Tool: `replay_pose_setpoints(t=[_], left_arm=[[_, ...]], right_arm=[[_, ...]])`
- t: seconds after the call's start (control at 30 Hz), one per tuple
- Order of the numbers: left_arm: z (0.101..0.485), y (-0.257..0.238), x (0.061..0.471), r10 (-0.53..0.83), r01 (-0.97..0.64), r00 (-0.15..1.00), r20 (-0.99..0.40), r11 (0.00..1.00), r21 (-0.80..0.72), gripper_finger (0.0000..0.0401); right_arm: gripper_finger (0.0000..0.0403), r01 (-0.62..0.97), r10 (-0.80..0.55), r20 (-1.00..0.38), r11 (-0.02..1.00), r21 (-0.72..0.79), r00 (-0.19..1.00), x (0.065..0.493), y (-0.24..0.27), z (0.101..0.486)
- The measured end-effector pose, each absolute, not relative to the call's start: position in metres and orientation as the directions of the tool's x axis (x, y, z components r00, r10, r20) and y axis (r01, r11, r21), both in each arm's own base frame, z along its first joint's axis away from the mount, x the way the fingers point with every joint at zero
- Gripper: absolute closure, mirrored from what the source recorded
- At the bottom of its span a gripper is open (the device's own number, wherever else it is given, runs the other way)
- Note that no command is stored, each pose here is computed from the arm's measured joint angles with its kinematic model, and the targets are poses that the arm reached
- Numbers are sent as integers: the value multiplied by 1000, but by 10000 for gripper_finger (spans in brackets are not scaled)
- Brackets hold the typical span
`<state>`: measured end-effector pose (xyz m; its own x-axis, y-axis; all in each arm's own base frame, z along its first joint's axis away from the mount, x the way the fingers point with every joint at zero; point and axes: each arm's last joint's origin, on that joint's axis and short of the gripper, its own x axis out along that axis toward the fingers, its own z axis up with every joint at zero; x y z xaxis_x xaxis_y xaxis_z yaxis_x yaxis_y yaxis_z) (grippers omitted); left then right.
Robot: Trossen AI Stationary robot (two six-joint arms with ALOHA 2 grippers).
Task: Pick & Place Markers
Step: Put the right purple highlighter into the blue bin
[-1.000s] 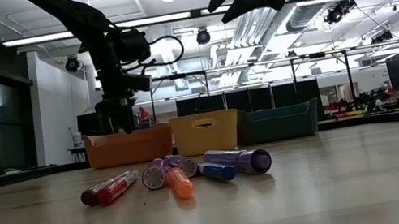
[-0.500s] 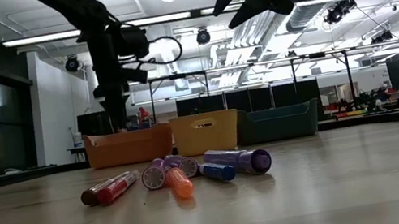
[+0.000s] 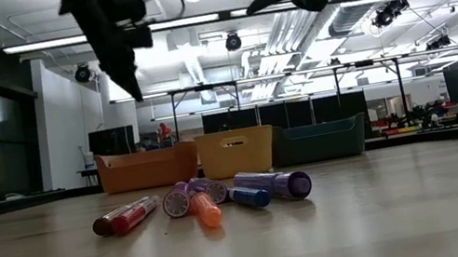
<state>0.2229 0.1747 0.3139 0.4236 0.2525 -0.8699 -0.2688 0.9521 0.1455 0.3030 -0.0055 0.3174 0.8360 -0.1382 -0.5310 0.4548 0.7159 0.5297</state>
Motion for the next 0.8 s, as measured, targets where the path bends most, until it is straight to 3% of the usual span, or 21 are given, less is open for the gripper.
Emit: replay_pose_setpoints(t=[0.23, 0.6, 0.7, 0.8], left_arm=[[340, 145, 216, 205, -215, 553, -808, 972, 99, 224], [350, 98, 228, 115, -64, 604, -788, 993, 96, 224], [349, 93, 229, 100, -43, 595, -797, 995, 92, 224], [349, 93, 228, 96, -24, 589, -802, 995, 101, 224]], right_arm=[[219, 441, -131, -515, 715, 543, 847, 302, 24, 318], [235, 323, -46, -416, 708, 628, 908, 313, 61, 339], [241, 319, -38, -428, 726, 610, 903, 328, 69, 352], [248, 381, -47, -525, 742, 552, 850, 347, 75, 358]])
